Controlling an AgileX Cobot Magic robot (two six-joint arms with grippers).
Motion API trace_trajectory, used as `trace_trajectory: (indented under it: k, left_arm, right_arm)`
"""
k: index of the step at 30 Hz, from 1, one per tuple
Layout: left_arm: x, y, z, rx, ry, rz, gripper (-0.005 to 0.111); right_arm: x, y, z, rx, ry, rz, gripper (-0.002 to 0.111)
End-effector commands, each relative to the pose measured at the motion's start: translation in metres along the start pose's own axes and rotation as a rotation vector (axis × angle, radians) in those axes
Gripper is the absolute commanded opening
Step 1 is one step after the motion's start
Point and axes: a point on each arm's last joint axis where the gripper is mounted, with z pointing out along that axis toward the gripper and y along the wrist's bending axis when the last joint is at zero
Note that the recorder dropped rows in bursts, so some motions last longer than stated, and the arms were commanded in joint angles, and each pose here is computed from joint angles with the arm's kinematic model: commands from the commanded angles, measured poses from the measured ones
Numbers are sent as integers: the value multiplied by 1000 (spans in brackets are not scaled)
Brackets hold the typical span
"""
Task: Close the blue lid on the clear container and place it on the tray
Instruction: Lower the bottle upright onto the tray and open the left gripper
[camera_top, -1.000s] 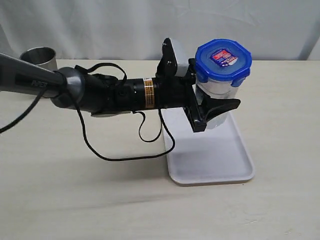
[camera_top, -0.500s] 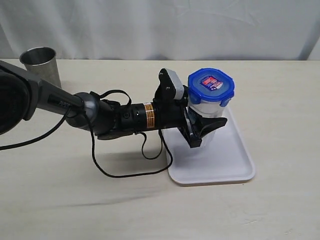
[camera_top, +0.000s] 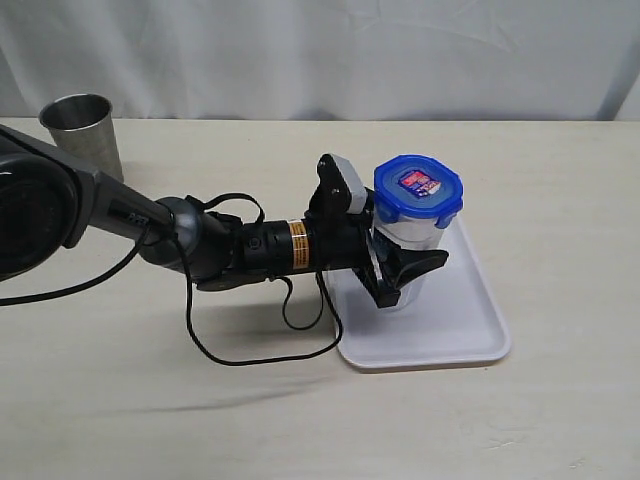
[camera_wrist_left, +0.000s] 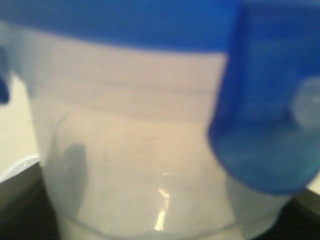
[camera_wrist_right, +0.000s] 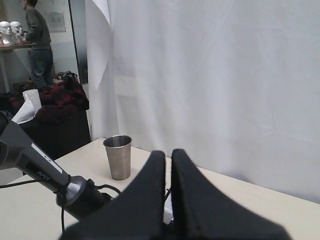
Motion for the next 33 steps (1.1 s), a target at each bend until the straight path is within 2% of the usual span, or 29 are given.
trace_trajectory:
  k: [1,3,7,9,11,25,29,33]
  left_arm:
    - [-7,1,1,-1,-40,-4,13]
    - [-8,1,1,3,-49,-4,29]
    - [-8,1,1,-2,-53,-2,75]
    - [-7,4,1,-33,-42,-15,89]
    - [-5,5,1,-37,-23,-13,96]
    - [-3,2,0,1,-4,7,96]
    - [-3,9,-5,-15,-1,1,96]
    - [0,15,-13,15,17,-43,96]
  right_arm:
    - [1,0,0,2,-9,5,4]
    - [1,0,0,2,-9,5,4]
    - [1,0,0,2,-9,5,4]
    - [1,0,0,2,-9,5,4]
    - [1,0,0,1,-9,9,4]
    - [1,0,0,2,-3,9,4]
    - [1,0,0,2,-3,9,4]
    - [1,0,0,2,-3,9,4]
